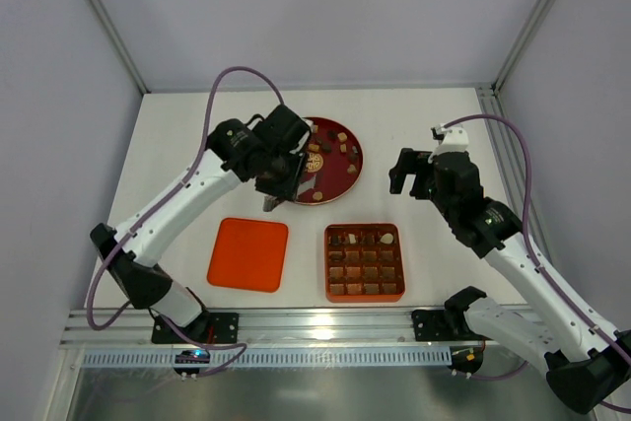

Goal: Pack the chocolate

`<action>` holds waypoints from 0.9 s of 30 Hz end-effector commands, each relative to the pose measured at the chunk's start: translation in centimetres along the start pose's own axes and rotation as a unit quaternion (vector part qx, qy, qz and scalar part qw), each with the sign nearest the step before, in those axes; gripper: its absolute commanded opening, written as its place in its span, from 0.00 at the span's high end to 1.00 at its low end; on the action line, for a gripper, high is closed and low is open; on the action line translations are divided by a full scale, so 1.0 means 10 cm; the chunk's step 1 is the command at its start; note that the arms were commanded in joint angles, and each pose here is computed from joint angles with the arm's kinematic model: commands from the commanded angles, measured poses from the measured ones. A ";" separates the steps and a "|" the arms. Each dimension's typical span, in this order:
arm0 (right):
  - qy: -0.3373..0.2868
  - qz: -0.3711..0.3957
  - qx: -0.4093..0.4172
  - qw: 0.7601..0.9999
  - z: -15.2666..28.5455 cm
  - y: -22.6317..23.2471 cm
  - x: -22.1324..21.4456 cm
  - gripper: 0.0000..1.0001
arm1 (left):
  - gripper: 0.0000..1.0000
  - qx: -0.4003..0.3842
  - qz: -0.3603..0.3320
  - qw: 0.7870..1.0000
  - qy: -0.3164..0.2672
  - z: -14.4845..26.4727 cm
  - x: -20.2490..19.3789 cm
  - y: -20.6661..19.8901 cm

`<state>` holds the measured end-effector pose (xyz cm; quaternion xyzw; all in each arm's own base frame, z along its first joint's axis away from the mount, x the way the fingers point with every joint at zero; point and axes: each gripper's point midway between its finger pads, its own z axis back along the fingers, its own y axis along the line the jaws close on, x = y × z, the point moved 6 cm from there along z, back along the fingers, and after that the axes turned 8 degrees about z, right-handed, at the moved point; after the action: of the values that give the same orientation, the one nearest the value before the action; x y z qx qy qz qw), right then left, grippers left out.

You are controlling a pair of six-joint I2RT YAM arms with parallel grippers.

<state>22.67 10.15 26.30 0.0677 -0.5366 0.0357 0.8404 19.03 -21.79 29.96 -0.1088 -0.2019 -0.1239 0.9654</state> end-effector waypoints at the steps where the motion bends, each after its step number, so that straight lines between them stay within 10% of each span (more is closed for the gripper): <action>1: -0.027 -0.002 0.017 0.999 0.02 0.04 0.13 0.00 | 0.60 0.028 0.006 0.999 -0.034 -0.06 0.31 0.22; 27: -0.028 -0.001 0.024 0.999 0.04 0.04 0.09 0.00 | 0.60 0.133 0.082 0.988 -0.010 -0.91 1.06 1.13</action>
<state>22.57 10.57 26.43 0.0855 -0.5384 0.0443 0.8372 33.72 -15.81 23.23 0.0044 -0.1859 -0.0157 0.9824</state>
